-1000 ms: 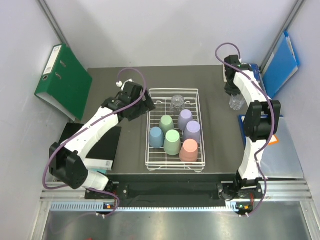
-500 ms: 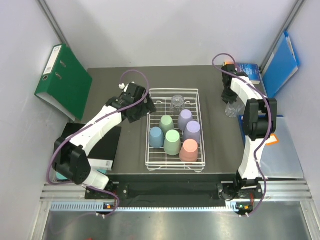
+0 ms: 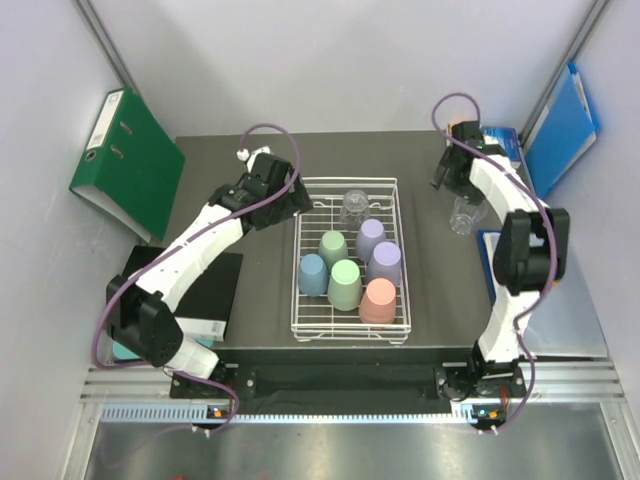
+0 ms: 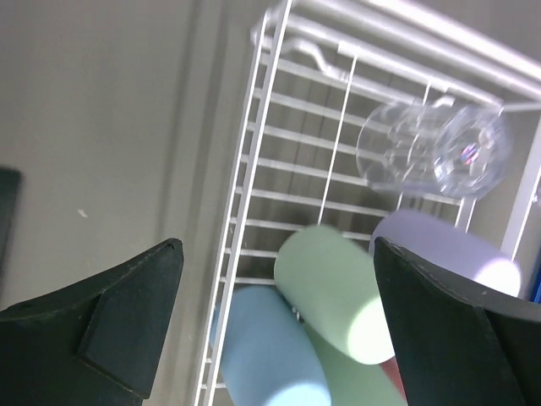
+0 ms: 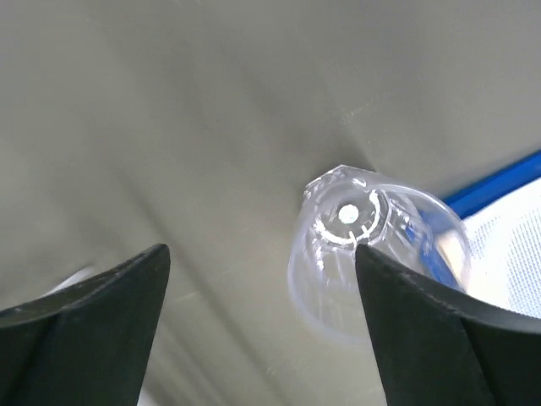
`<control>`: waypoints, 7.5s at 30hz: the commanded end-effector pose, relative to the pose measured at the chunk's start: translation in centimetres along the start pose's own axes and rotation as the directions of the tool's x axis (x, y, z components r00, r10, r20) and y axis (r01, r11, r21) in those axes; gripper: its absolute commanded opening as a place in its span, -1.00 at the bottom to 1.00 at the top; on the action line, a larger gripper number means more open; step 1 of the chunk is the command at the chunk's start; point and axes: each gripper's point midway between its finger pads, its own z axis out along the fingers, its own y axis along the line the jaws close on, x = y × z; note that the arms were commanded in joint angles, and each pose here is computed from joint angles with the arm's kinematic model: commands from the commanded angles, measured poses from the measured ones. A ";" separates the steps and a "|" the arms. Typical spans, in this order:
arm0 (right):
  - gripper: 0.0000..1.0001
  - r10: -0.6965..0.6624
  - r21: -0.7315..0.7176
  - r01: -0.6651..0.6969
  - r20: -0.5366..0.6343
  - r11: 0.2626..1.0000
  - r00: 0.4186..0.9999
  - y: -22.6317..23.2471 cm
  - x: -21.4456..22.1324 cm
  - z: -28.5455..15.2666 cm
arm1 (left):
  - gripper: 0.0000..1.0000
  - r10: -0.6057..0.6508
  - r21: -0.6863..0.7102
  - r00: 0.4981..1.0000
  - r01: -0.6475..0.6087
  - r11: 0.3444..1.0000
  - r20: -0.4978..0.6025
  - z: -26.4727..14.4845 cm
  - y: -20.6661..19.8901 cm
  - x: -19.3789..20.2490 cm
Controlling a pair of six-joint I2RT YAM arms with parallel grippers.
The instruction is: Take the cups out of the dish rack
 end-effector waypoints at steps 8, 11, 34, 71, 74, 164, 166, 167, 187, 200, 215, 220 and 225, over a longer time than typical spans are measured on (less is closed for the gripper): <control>0.99 0.170 -0.447 0.037 0.414 0.894 0.895 5.2 -5.6 -22.9 | 0.98 0.246 0.029 0.951 -0.256 0.966 0.188 -0.2 -7.7 -5.3; 0.99 0.137 -0.480 0.107 0.445 0.871 0.885 5.7 -2.9 -25.5 | 0.98 0.313 0.020 0.937 -0.320 0.947 0.157 2.1 -9.6 -4.3; 0.99 0.010 -0.560 0.270 0.445 0.783 0.895 4.3 6.1 -27.7 | 0.98 0.381 0.068 0.918 -0.390 0.918 0.110 8.4 -16.3 0.4; 0.91 0.193 -0.654 0.231 0.510 0.721 0.839 3.5 3.9 -31.8 | -0.99 -0.015 0.486 0.980 -0.084 0.870 0.197 -5.1 -18.0 -7.5; 0.90 0.203 -0.734 0.266 0.481 0.625 0.853 5.2 4.9 -32.9 | -1.00 -0.143 0.757 0.990 0.078 0.648 0.021 -7.5 -18.1 -6.6; -1.00 0.149 0.009 -0.151 0.128 0.988 0.981 -2.7 -4.8 -10.1 | 0.98 -0.149 0.159 0.987 0.158 0.975 -0.065 -0.6 -0.2 -1.2; -1.00 0.141 0.012 -0.143 0.115 0.990 0.983 -2.4 -5.0 -9.4 | 0.98 -0.150 0.156 0.986 0.159 0.975 -0.067 -0.3 -0.2 -1.2; -1.00 0.136 0.015 -0.139 0.110 0.990 0.985 -2.2 -4.9 -9.1 | 0.98 -0.149 0.148 0.986 0.159 0.976 -0.072 0.0 -0.2 -1.1; -0.45 0.087 -0.009 -0.087 0.026 0.996 0.996 -0.4 -3.6 -4.7 | 0.98 -0.135 0.131 0.986 0.148 0.980 -0.100 2.1 -0.9 -1.1; 0.27 0.245 -0.455 -0.118 0.229 0.882 0.942 3.2 -8.0 -18.8 | 0.98 -0.022 0.199 1.000 0.021 0.980 0.004 -0.5 -4.1 -3.7; 0.60 0.095 -0.624 0.152 0.345 0.767 0.934 3.4 5.0 -25.8 | 0.98 0.353 0.244 0.928 -0.371 0.896 0.118 -5.6 -13.4 3.4; 0.61 0.090 -0.627 0.153 0.338 0.764 0.937 2.6 6.5 -25.8 | 0.98 0.420 0.258 0.900 -0.435 0.863 0.112 -6.2 -15.7 6.8; 0.61 0.127 -0.649 0.158 0.370 0.744 0.920 1.7 5.9 -28.0 | 0.98 0.469 0.273 0.879 -0.475 0.837 0.092 -6.1 -17.3 9.7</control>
